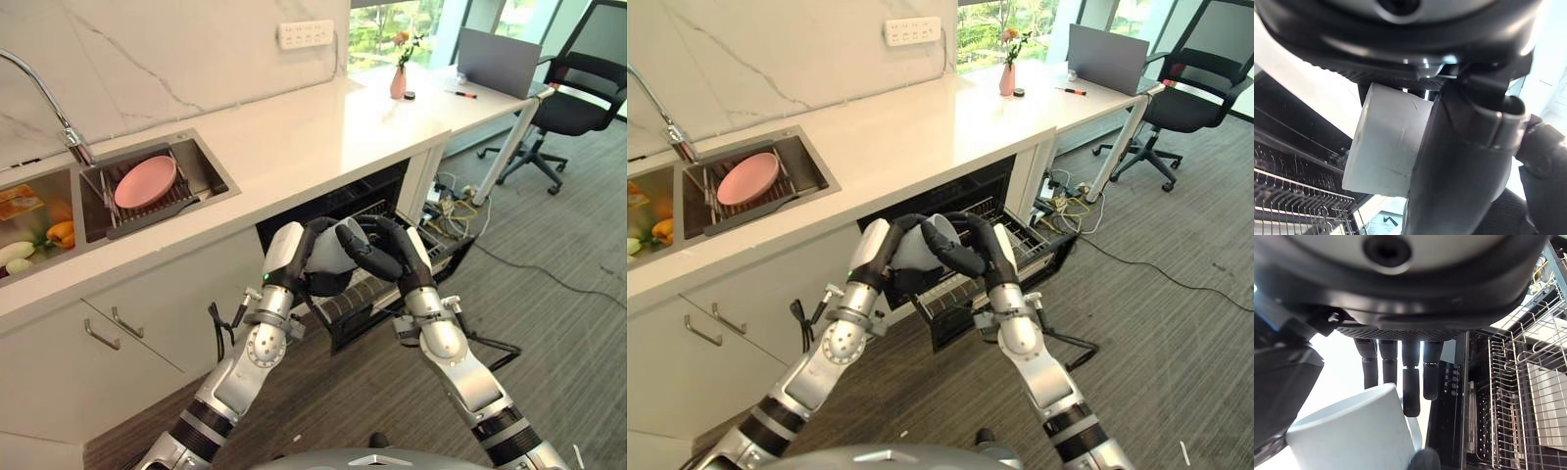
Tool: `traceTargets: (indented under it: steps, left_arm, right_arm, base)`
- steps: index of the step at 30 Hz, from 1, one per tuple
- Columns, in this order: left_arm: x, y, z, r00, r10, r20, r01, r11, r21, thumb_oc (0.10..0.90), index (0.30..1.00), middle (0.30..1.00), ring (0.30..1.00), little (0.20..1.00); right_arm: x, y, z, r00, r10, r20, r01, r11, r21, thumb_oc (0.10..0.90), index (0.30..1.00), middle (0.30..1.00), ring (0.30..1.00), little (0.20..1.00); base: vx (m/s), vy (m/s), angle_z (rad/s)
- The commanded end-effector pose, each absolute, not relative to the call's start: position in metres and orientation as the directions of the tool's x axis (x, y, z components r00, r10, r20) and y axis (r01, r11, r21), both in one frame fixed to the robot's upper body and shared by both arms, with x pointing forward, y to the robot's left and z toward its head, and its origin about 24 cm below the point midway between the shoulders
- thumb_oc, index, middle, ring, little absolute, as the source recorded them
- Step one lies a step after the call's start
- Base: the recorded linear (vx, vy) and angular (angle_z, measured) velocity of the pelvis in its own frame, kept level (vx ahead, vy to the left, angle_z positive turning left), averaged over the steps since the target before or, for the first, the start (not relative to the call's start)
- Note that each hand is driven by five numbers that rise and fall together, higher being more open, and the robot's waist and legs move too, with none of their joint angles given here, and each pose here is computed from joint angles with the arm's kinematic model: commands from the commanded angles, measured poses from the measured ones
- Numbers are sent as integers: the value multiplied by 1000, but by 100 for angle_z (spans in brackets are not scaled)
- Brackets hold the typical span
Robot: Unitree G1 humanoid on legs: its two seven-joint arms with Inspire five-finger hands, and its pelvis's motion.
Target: Place the dishes in the dishwasher.
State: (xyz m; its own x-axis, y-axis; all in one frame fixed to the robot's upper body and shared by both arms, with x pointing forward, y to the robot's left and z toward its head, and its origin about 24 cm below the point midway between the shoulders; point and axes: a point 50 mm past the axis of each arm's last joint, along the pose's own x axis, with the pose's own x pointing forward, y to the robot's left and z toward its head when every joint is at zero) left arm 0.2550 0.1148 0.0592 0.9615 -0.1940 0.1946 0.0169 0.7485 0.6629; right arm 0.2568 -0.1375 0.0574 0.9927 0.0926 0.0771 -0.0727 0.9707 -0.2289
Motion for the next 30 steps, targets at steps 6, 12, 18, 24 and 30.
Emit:
traceTargets:
  steps: [6,12,18,24,30]
  left_arm:
    - [281,171,132,839,-81,538,-373,635,677,400,300,300,300,300]
    - [280,160,140,818,-184,545,-337,615,713,400,300,300,300,300]
    - [279,146,141,802,-278,529,-283,603,746,400,300,300,300,300]
    - [282,139,140,792,-342,506,-261,560,786,400,300,300,300,300]
    - [284,136,141,785,-371,497,-257,535,805,400,300,300,300,300]
  right_arm:
    - [282,-205,134,923,-53,381,186,928,-322,800,900,900,900,900]
    - [288,-198,149,907,23,421,141,924,-354,800,900,900,900,900]
    - [285,-173,161,876,194,441,-83,963,-258,800,900,900,900,900]
    - [282,-153,174,816,366,447,-246,921,-303,800,900,900,900,900]
    - [279,-139,181,766,476,432,-307,862,-405,800,900,900,900,900]
  base:
    - [0,0,0]
    - [0,0,0]
    - [0,0,0]
    - [0,0,0]
    - [0,0,0]
